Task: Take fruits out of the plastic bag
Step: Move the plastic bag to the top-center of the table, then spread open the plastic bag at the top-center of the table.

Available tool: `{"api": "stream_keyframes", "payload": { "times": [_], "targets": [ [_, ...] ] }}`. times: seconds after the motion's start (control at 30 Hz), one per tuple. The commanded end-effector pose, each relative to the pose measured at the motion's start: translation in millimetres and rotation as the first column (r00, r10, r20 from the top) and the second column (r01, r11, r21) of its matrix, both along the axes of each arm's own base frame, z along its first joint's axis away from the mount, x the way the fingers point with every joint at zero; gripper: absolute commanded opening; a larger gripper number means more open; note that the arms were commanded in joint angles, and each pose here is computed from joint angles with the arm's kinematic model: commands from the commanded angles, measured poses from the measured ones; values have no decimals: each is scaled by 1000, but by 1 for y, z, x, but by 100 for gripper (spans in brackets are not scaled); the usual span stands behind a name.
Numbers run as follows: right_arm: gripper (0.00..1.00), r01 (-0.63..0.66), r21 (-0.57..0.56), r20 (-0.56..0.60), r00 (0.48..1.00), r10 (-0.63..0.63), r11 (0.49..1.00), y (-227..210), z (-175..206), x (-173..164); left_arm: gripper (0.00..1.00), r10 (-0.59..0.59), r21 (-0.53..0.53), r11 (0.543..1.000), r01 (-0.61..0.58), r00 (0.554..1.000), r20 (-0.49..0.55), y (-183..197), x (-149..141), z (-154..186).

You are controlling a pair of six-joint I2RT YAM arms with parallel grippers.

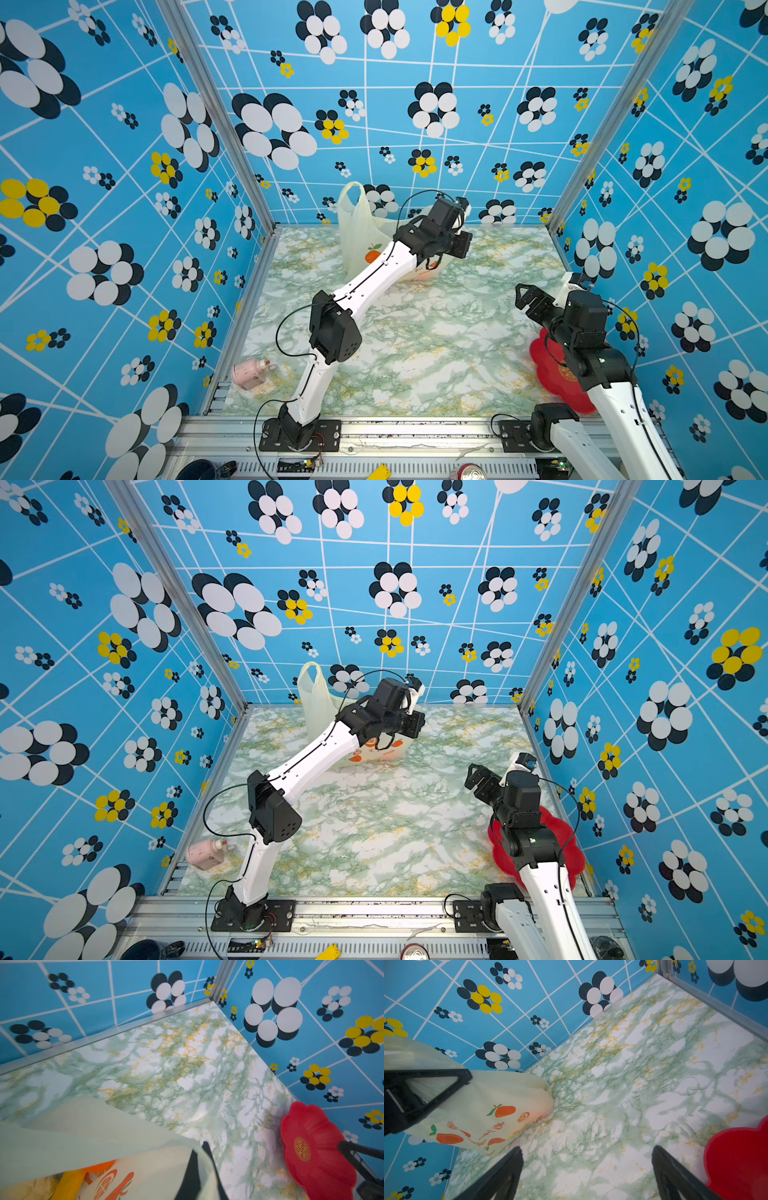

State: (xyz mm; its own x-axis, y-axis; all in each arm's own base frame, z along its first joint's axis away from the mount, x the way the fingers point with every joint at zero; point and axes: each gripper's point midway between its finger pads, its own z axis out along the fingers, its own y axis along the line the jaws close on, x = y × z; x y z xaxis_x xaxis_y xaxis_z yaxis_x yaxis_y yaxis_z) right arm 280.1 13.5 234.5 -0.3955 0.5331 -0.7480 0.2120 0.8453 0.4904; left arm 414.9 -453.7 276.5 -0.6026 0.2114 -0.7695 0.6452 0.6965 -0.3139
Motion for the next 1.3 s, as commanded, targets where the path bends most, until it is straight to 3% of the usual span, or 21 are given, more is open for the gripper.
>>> {"api": "stream_keyframes", "payload": {
  "times": [0.0, 0.1, 0.33, 0.43, 0.53, 0.63, 0.77, 0.87, 1.0, 1.27],
  "targets": [
    [99, 15, 9, 16, 1000, -15, 1000, -1, 10, 0, 0, -120, -18, 993, 120, 992, 34, -33, -30, 11],
    [99, 10, 13, 13, 1000, -10, 1000, 0, 10, 1, 0, -161, 2, 987, 161, 986, 37, -44, -47, 11],
    [99, -53, -12, 2, 999, 53, 999, 8, 15, 5, 54, -143, 53, 989, 139, 985, 91, -27, -63, 38],
    [99, -59, -55, 2, 998, 59, 997, 6, 22, 5, 73, -169, 104, 983, 152, 968, 186, -20, -81, 61],
    [99, -81, -64, 15, 996, 82, 995, 9, 30, 5, 87, -193, 80, 981, 179, 949, 249, -14, -102, 90],
    [99, -114, -57, 17, 993, 115, 992, 15, 32, 7, 91, -138, 35, 990, 133, 954, 267, 2, -105, 112],
    [99, -142, -63, 15, 990, 143, 988, 19, 33, 8, 95, -32, 69, 998, 13, 960, 278, 29, -95, 115],
    [99, -166, -68, 24, 986, 168, 984, 22, 40, 7, 95, 131, 68, 986, -150, 964, 229, 64, -67, 107],
    [99, -202, -69, 25, 979, 204, 977, 30, 46, 5, 96, 378, 101, 914, -394, 914, 146, 125, -19, 83],
    [99, -272, -129, 11, 961, 276, 954, 56, 51, 1, 99, 509, 145, 844, -516, 857, 83, 159, 59, 43]
  ]
}}
